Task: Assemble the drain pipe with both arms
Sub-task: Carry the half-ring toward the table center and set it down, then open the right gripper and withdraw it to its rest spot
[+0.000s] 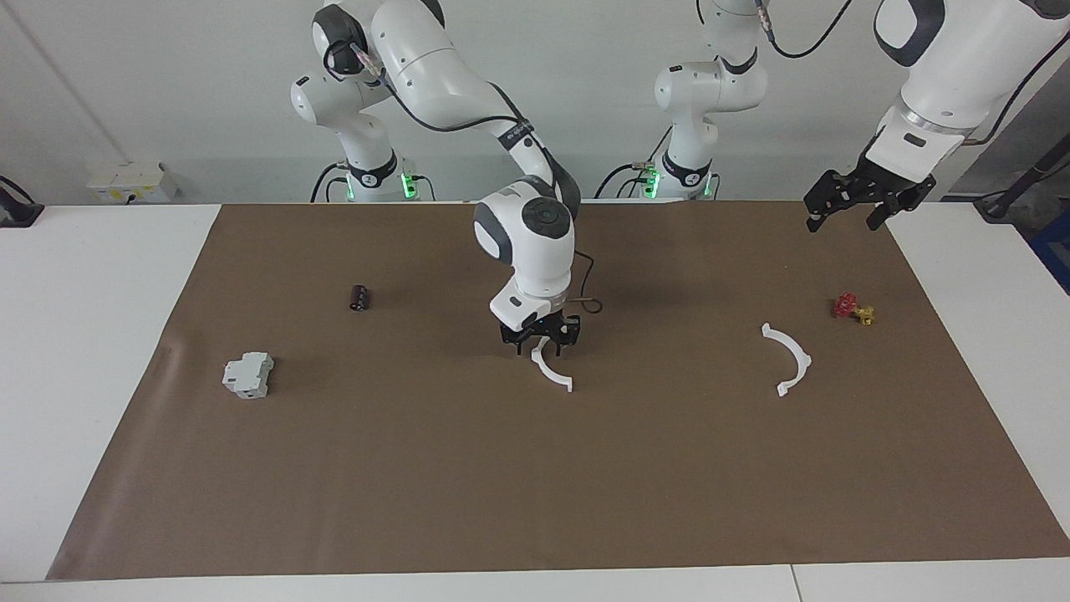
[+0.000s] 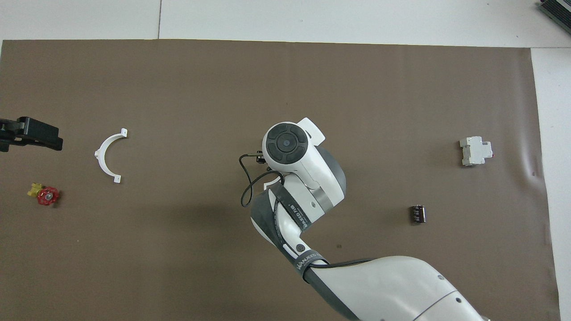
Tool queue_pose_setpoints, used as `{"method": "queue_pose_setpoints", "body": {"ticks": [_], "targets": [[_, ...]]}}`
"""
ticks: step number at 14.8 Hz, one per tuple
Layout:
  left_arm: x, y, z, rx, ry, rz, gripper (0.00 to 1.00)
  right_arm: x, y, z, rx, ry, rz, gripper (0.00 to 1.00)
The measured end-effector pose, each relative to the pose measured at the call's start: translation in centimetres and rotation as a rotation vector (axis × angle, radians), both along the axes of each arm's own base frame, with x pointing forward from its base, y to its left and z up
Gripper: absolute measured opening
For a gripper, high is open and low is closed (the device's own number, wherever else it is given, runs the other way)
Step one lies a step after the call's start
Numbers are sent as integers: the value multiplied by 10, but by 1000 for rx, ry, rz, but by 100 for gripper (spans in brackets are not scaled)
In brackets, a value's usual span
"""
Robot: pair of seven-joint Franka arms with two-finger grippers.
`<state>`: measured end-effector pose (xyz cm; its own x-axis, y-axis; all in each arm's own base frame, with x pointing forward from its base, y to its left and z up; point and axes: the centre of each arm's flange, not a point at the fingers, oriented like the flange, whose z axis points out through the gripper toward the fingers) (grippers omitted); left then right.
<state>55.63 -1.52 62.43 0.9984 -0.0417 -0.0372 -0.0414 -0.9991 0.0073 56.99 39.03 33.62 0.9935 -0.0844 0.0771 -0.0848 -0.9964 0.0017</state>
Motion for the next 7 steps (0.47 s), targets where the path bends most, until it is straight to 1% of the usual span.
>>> {"method": "queue_pose_setpoints", "body": {"ticks": [1,3,5,7], "targets": [[1,0,-3,0,-8,1,100,1,-8,26,4,-6,-12,99],[-1,3,-14,0,-26,6,100,8,-43,86,13,-19,-47,100],[-3,15,-28,-1,-56,28,100,19,-102,138,15,-26,-58,100],[-8,34,-47,0,-86,63,100,31,-174,176,11,-29,-60,100]]}}
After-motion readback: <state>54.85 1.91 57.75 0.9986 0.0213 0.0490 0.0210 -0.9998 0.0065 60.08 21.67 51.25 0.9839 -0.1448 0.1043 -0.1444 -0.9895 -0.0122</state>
